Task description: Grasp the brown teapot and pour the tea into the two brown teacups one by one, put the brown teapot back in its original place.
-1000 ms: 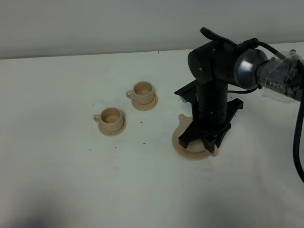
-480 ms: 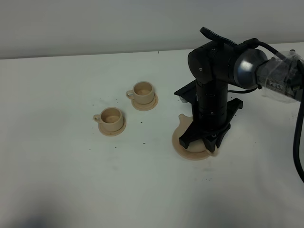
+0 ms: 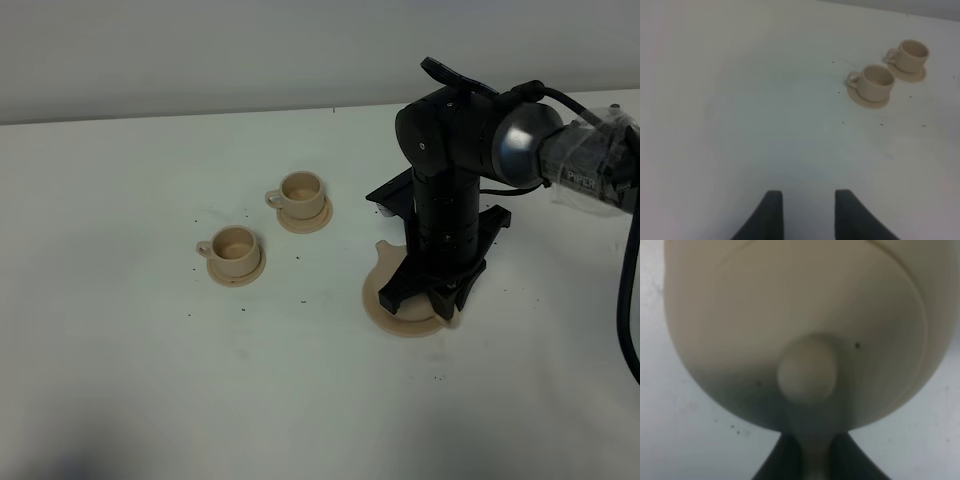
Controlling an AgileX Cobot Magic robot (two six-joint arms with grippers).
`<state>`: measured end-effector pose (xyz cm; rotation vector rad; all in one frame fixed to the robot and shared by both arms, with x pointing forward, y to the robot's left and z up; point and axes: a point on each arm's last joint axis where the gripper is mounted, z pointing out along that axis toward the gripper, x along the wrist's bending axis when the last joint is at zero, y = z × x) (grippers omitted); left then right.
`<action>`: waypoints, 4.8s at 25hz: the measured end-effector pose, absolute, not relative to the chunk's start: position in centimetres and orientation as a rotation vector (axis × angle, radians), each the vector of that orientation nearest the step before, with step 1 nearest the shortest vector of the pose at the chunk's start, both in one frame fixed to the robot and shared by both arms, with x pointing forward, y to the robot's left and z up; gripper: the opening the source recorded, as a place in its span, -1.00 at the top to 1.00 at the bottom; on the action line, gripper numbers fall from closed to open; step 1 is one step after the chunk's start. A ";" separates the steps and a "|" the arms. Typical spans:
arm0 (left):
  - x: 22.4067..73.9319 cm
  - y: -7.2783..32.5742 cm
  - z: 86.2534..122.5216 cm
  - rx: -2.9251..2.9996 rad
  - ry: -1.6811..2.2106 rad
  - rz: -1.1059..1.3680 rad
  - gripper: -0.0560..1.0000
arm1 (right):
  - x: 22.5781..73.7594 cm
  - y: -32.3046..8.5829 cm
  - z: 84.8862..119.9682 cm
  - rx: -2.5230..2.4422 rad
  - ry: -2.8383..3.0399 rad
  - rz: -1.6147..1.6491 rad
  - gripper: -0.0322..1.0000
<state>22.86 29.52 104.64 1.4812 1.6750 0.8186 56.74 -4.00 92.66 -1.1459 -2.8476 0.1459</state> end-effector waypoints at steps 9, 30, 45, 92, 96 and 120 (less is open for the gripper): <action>22.9 29.5 104.6 1.481 1.675 0.819 0.37 | 56.7 -4.0 92.7 -1.145 -2.846 0.144 0.72; 22.9 29.5 104.6 1.481 1.675 0.819 0.37 | 56.7 -4.0 92.7 -1.142 -2.847 0.142 0.72; 22.9 29.5 104.6 1.481 1.675 0.819 0.37 | 56.7 -4.1 94.6 -1.163 -2.879 0.071 0.72; 22.9 29.5 104.6 1.481 1.675 0.818 0.37 | 65.2 -1.5 96.5 -0.875 -3.436 0.084 0.72; 22.9 29.5 104.6 1.481 1.675 0.818 0.37 | 65.7 -1.6 95.3 -0.801 -3.462 0.164 0.72; 22.9 29.5 104.6 1.481 1.675 0.818 0.37 | 64.7 1.7 95.9 -0.272 -3.660 0.141 0.72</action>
